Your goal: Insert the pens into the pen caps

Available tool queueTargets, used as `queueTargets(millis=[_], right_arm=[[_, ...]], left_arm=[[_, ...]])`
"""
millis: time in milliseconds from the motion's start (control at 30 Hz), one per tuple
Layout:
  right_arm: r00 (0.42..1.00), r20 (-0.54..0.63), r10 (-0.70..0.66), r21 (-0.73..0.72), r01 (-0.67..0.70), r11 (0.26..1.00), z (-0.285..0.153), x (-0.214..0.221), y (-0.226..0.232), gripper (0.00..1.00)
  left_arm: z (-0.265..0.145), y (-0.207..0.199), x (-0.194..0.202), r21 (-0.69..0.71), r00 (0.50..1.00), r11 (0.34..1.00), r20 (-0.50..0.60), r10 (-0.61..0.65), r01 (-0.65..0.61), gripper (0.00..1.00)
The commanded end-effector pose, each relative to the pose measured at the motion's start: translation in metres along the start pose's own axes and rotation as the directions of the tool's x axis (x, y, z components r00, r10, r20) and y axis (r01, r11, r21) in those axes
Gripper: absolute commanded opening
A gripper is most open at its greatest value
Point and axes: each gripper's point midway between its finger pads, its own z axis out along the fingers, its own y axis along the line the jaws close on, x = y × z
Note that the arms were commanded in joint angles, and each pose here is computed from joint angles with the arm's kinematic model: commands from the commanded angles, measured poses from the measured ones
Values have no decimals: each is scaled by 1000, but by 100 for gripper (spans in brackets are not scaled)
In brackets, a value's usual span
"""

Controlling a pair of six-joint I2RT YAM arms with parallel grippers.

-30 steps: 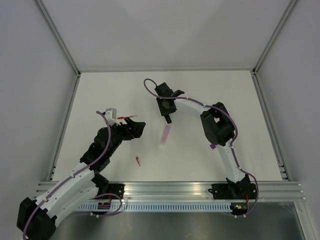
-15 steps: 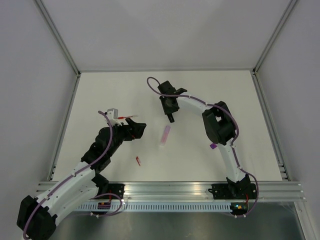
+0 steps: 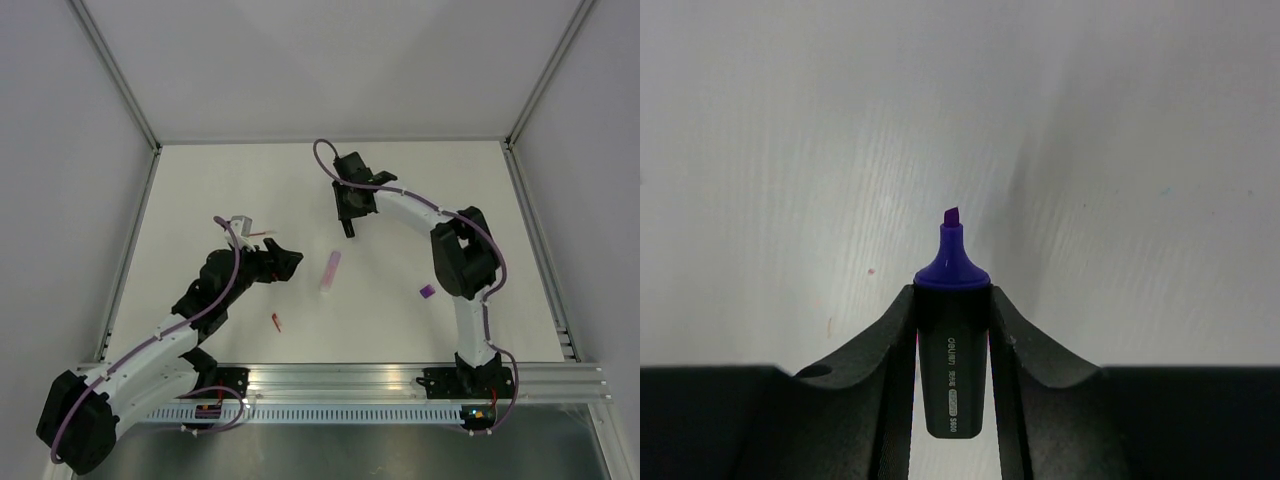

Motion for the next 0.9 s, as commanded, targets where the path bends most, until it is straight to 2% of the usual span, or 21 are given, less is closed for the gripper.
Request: queueTargets(millis=[0,67,267,533,767,867], right_arm=[[977,179,119,-165,-89,982,-63,-40,27,0],[975,172,144,-189,-111,976,-67,-26,35,0],[930,294,219,-344,-111,932,-120,-27,92,0],[868,384,314,-477,-104,873,-183,-21,149,0],[858,410,309,-512,-63,857,-208,-7,177,0],[856,417,305,-523,-48,851,-218,-2,184,0]], left_arm=[[3,-17,-11,87,998,995,33,55,-58,93],[5,-21,-9,110,998,992,24,61,-63,93],[10,-30,-3,167,999,985,-3,53,-52,91],[4,-26,-13,132,998,990,48,48,-54,90],[-1,-20,-21,90,996,995,79,42,-49,87],[-5,-18,-25,80,994,996,99,40,-48,83]])
